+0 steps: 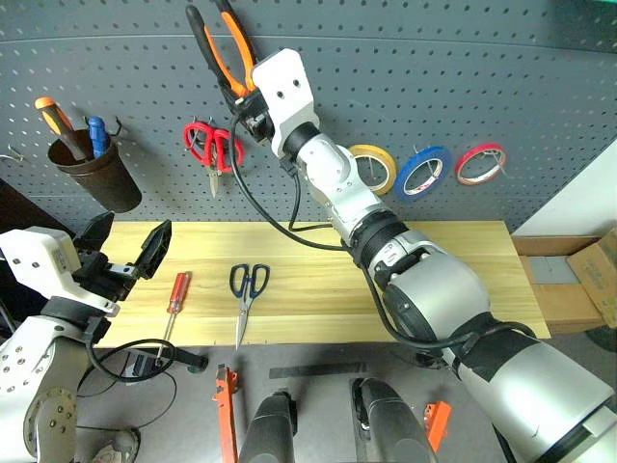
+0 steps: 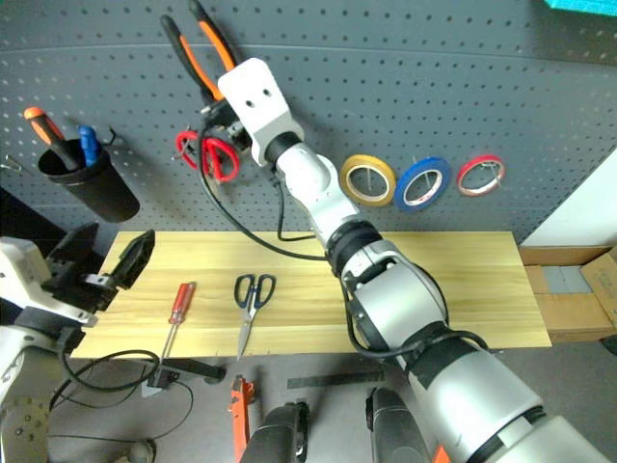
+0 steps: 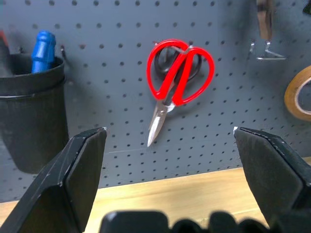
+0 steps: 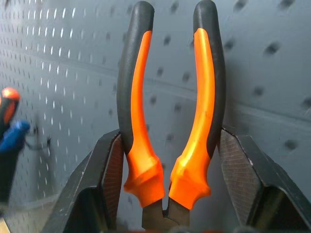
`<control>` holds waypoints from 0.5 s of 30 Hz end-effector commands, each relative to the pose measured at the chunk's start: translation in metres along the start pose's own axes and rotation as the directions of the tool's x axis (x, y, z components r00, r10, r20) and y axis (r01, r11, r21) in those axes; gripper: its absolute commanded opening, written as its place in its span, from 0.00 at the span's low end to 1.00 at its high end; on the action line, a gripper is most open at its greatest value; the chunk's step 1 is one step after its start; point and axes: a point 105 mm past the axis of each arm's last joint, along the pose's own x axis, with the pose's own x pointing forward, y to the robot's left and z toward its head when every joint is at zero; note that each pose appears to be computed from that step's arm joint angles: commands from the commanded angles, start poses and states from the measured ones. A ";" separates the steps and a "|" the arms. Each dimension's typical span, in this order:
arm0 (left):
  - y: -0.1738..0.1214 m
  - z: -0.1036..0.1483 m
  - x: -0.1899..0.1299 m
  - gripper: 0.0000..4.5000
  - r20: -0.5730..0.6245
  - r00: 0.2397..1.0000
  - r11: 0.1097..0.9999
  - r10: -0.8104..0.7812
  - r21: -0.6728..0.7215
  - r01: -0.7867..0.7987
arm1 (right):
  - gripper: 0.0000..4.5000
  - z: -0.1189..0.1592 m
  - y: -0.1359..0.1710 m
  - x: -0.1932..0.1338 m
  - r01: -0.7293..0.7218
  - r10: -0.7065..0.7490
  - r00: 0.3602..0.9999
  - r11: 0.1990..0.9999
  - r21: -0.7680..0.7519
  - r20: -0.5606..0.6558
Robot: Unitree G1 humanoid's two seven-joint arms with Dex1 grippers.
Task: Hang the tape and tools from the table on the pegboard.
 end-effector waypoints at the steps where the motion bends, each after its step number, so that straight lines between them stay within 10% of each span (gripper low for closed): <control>1: -0.007 0.013 -0.002 1.00 0.038 0.999 1.000 -0.012 0.025 0.011 | 0.53 0.076 0.062 0.028 -0.106 0.105 0.971 0.994 -0.008 0.213; 15: -0.012 0.015 -0.004 1.00 0.031 0.999 1.000 -0.010 0.023 0.009 | 0.53 0.087 0.013 0.027 0.084 -0.021 0.962 0.971 -0.224 0.271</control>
